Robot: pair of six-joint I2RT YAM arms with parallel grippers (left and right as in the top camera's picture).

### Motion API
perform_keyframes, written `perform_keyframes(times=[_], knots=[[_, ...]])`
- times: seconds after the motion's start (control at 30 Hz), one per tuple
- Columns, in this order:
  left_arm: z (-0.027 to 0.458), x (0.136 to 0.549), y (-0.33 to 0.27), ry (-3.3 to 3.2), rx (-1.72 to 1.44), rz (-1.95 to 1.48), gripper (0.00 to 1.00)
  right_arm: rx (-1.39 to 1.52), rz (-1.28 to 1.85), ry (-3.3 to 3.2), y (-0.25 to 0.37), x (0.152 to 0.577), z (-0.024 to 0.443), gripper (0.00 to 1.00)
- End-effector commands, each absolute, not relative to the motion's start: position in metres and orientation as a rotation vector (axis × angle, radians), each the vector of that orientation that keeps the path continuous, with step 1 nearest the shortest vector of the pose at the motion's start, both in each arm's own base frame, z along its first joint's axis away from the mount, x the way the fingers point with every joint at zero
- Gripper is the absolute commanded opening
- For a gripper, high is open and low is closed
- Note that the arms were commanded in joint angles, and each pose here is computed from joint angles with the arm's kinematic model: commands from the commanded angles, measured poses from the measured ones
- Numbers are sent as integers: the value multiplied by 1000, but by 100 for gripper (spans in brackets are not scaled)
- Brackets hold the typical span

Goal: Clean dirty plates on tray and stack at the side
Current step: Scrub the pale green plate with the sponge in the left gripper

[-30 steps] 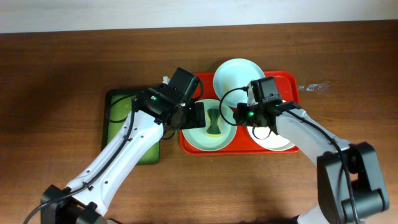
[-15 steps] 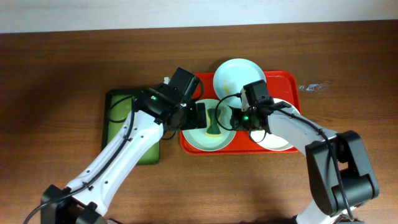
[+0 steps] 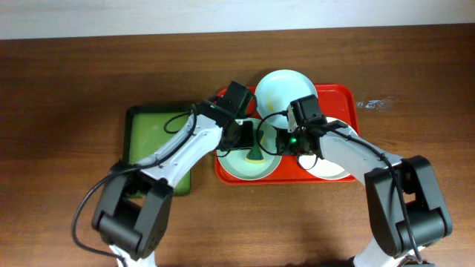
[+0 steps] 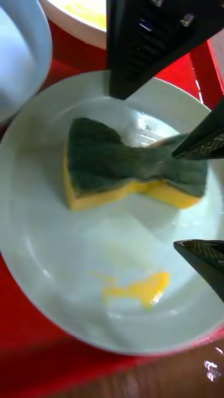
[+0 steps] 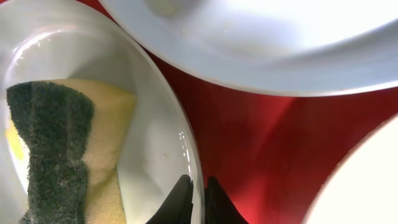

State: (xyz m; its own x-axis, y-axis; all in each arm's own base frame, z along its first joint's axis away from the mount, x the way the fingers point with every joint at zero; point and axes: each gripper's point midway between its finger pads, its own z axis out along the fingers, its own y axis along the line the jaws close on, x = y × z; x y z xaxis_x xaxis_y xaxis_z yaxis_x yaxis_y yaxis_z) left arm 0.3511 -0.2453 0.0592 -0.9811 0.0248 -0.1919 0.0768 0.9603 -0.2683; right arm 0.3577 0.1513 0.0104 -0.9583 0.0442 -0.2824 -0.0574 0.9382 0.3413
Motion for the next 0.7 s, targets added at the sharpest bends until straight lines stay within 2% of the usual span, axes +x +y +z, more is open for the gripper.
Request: perform_keyframes(times=[0.0,0.07,0.27,0.4,0.5,0.57,0.67], knots=[[43,346,-270,2949,192,-605,38,-22,519,2793,155,364,14,10],[31,346,-271,2971,189,-598,36,-22,518,2793,155,364,14,10],[22,345,-278,2971,212,-600,40,-23,519,2791,156,365,15,8],[20,344,-278,2976,216,-590,38,-23,519,2791,156,365,15,8],[19,345,-276,2972,213,-563,25,-23,519,2791,156,365,15,8],[13,351,-261,2967,189,-423,18,-22,519,2791,156,365,15,8],[8,348,-253,2978,180,-367,18,-23,520,2790,156,365,15,8]])
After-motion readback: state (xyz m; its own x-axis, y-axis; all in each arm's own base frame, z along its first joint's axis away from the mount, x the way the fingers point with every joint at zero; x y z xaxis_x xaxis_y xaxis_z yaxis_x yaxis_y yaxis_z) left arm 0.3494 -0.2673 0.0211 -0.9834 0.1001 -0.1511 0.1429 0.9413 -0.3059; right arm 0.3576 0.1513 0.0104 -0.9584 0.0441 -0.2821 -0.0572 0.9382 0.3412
